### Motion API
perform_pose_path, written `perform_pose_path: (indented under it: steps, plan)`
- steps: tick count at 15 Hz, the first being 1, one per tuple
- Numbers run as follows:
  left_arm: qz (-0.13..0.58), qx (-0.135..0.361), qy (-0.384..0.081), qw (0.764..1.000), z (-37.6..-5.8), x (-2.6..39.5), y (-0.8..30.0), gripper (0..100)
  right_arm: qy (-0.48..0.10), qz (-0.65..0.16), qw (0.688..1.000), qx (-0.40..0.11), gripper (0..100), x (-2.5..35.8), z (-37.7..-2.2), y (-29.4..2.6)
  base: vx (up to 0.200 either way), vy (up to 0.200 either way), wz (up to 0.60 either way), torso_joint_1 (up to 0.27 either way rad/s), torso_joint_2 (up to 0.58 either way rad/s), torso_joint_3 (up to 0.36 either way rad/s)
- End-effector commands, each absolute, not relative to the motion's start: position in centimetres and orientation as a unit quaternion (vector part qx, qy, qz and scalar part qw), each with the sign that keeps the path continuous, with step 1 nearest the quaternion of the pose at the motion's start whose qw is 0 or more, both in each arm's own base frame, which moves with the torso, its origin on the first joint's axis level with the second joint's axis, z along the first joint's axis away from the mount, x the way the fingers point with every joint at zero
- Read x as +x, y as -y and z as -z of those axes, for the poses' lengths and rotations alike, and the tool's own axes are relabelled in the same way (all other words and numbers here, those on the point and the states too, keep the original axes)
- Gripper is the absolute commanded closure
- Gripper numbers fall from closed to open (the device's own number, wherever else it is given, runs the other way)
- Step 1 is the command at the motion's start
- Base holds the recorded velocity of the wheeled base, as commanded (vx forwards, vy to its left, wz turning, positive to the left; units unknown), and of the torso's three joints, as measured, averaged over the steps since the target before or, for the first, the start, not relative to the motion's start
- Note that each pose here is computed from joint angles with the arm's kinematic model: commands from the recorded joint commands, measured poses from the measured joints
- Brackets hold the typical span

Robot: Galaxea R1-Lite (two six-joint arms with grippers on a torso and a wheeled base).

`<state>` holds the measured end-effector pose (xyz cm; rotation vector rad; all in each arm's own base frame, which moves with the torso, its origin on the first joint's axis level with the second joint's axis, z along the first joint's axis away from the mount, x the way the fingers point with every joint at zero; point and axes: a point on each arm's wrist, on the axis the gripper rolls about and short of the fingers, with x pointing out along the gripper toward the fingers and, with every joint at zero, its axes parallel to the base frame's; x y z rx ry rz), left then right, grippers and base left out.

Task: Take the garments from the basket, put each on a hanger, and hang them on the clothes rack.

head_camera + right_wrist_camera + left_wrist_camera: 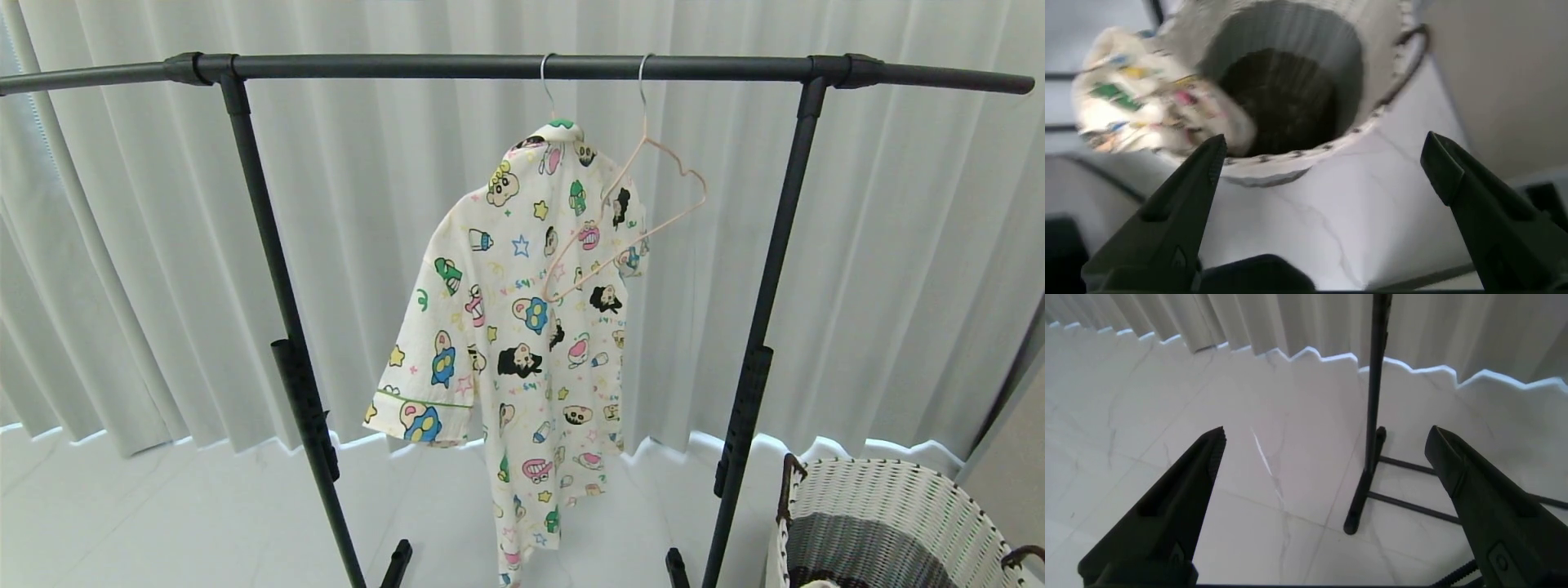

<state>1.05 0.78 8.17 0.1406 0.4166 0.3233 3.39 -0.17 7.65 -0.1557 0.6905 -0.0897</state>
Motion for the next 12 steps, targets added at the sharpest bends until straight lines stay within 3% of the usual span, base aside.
perform_pose_path:
  steps: [1, 3, 5, 7, 12]
  plan:
    - [-0.163, 0.069, -0.205, 0.962, -8.2, 1.0, -0.8, 0, -0.351, -0.029, 0.932, -0.084, 0, 3.8, -7.8, -0.2, 0.000, 0.000, 0.00, 0.000, 0.00, 0.000]
    - [-0.163, 0.069, -0.205, 0.962, -8.2, 1.0, -0.8, 0, -0.381, -0.101, 0.912, -0.114, 0, 4.8, -7.8, -0.5, 0.000, 0.000, 0.00, 0.000, 0.00, 0.000]
    - [-0.163, 0.069, -0.205, 0.962, -8.2, 1.0, -0.8, 0, -0.415, -0.135, 0.893, -0.109, 0, 7.8, -8.5, -1.0, 0.000, 0.000, 0.00, 0.000, 0.00, 0.000]
    - [-0.163, 0.068, -0.207, 0.962, -8.2, 1.1, -0.8, 0, -0.430, -0.137, 0.886, -0.108, 0, 12.5, -8.8, -1.5, 0.000, 0.000, 0.00, 0.000, 0.00, 0.000]
    - [-0.154, 0.039, -0.214, 0.964, -8.1, 1.3, -0.7, 0, -0.492, -0.139, 0.850, -0.123, 0, 18.7, -6.3, -2.8, 0.000, 0.000, 0.00, 0.000, 0.00, 0.000]
